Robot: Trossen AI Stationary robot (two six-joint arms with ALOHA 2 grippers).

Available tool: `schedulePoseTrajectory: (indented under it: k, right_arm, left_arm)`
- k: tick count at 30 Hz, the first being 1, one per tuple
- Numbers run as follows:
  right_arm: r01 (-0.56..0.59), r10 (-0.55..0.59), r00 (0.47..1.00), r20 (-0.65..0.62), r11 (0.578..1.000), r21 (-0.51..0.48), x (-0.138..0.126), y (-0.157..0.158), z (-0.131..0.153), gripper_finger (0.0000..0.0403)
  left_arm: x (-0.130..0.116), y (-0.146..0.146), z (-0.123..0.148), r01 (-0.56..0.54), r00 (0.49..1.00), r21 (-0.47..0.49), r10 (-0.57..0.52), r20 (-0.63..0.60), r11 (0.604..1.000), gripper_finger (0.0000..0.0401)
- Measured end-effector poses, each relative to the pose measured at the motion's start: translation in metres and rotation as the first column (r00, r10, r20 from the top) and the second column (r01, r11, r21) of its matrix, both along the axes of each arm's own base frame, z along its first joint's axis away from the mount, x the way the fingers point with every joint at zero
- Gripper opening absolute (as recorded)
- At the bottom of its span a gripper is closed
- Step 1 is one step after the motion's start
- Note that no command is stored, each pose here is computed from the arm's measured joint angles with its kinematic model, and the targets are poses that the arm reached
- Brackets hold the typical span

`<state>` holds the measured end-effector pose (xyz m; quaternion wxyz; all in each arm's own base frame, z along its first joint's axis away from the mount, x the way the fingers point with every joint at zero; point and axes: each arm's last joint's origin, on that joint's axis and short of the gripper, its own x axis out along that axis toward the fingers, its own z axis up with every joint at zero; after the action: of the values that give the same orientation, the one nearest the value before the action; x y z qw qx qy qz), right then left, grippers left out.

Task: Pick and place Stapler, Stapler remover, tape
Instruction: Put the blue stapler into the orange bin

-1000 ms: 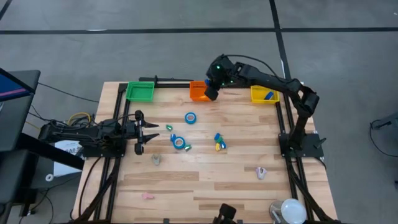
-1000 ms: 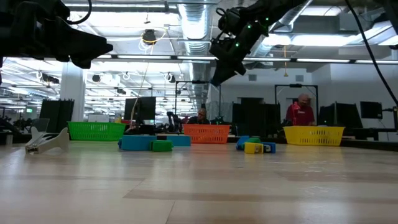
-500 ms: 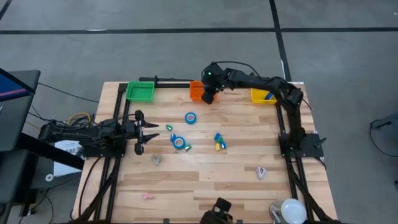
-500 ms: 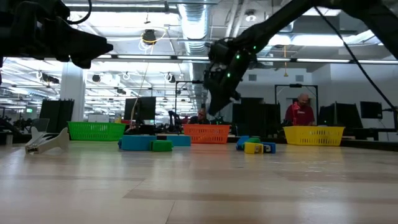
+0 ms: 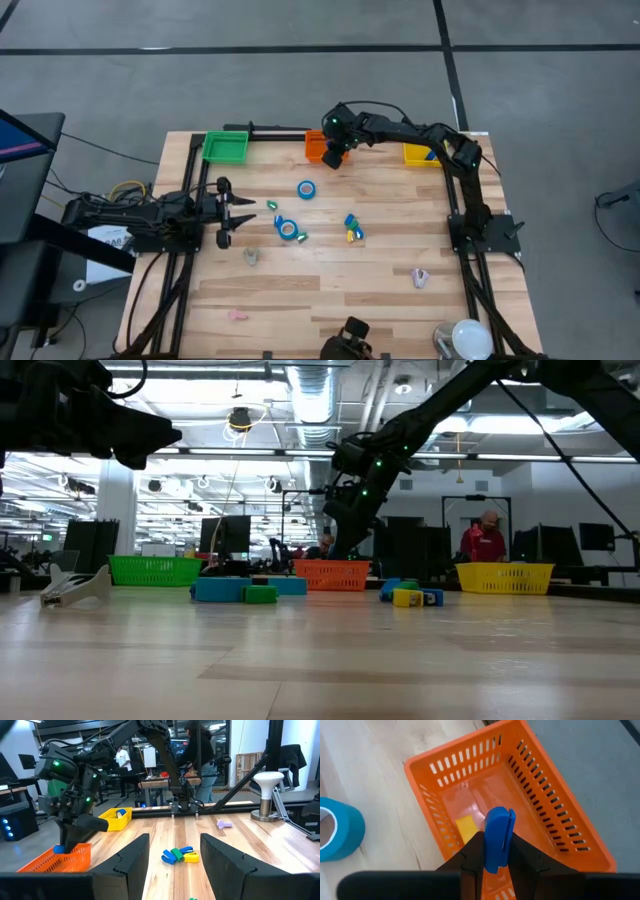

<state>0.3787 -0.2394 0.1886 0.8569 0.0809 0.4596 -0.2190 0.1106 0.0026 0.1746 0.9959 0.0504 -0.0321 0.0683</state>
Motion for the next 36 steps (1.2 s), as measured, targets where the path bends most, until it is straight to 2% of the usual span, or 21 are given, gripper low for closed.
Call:
schedulePoseTrajectory:
  k: [10,19,23,31,36]
  right_arm:
    - [-0.001,0.001,1.000,0.002,1.000,-0.001,0.001,0.000,0.000,0.0063]
    - [0.001,-0.001,1.000,0.002,1.000,0.001,0.000,0.001,0.000,0.0093]
    - [0.001,-0.001,1.000,0.001,1.000,0.001,0.000,0.001,0.000,0.0122]
    - [0.016,-0.016,1.000,-0.002,1.000,0.010,0.000,0.001,0.000,0.0211]
    - [0.009,-0.009,1.000,0.008,1.000,0.000,-0.004,0.004,0.014,0.0240]
  left_arm:
    - [0.000,0.000,0.001,0.000,1.000,0.000,0.000,0.008,1.000,0.0168]
    - [0.000,0.000,0.001,0.000,1.000,0.000,0.000,0.013,1.000,0.0168]
    - [0.000,0.000,0.001,0.000,1.000,0.000,0.000,0.014,1.000,0.0168]
    - [0.000,0.000,0.002,0.000,1.000,0.000,0.000,0.018,1.000,0.0168]
    - [0.000,0.000,0.002,0.000,1.000,0.000,0.000,0.018,1.000,0.0168]
